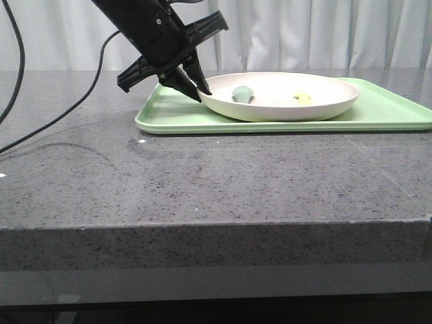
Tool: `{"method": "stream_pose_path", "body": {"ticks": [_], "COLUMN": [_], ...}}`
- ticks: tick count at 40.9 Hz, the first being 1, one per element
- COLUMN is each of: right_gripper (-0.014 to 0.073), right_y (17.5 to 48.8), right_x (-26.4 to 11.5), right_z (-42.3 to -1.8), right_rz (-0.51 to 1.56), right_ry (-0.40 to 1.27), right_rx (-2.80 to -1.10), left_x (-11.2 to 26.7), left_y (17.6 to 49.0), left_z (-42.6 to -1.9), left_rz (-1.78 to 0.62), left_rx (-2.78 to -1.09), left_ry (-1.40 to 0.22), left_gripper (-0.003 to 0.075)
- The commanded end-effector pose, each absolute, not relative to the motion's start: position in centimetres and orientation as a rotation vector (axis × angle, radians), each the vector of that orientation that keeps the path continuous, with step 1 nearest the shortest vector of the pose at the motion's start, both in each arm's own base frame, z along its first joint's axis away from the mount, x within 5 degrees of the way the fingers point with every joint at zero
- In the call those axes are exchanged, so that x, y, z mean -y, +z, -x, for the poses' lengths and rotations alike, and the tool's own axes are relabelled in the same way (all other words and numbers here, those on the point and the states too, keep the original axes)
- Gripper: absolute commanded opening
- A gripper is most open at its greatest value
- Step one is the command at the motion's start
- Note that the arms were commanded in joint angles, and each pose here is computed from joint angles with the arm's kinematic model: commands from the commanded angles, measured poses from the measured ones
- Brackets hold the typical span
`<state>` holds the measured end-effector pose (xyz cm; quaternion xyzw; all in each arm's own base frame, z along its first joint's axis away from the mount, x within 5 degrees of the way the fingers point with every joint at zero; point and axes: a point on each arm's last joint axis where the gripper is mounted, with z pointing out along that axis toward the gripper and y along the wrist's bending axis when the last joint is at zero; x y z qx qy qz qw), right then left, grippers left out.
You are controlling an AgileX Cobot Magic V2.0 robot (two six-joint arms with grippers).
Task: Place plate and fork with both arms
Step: 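Lower the plate onto the green tray and open the left gripper, then raise the left gripper away from the plate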
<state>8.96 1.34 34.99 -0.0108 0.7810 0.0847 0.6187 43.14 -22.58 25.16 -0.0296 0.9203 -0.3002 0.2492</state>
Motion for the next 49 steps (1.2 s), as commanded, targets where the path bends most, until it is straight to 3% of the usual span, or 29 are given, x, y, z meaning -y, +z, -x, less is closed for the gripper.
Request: {"method": "stream_pose_path", "body": {"ticks": [1,12,28,40,49], "right_gripper": [0.0492,0.0492,0.0492,0.0492,0.0492], "right_y": [36.7,36.7,36.7,36.7,36.7], "right_x": [-1.2,-1.2,-1.2,-1.2,-1.2], "right_z": [-9.1,-9.1,-9.1,-9.1,-9.1], "right_rz": [0.013,0.013,0.013,0.013,0.013], "right_ry": [0.189,0.189,0.189,0.189,0.189], "right_rx": [-1.695,-1.695,-1.695,-1.695,-1.695], "left_x": [22.8,22.8,21.3,19.5,18.2], "left_y": [29.7,29.9,34.8,35.6,39.1], "left_z": [-42.6,-42.4,-40.3,-39.4,-37.1], "left_rz": [0.093,0.084,-0.084,-0.143,-0.24], "left_rx": [-2.356,-2.363,-2.274,-2.35,-2.213], "left_ry": [-0.895,-0.896,-0.793,-0.685,-0.513], "left_gripper": [0.0185,0.0193,0.0185,0.0129,0.0013]}}
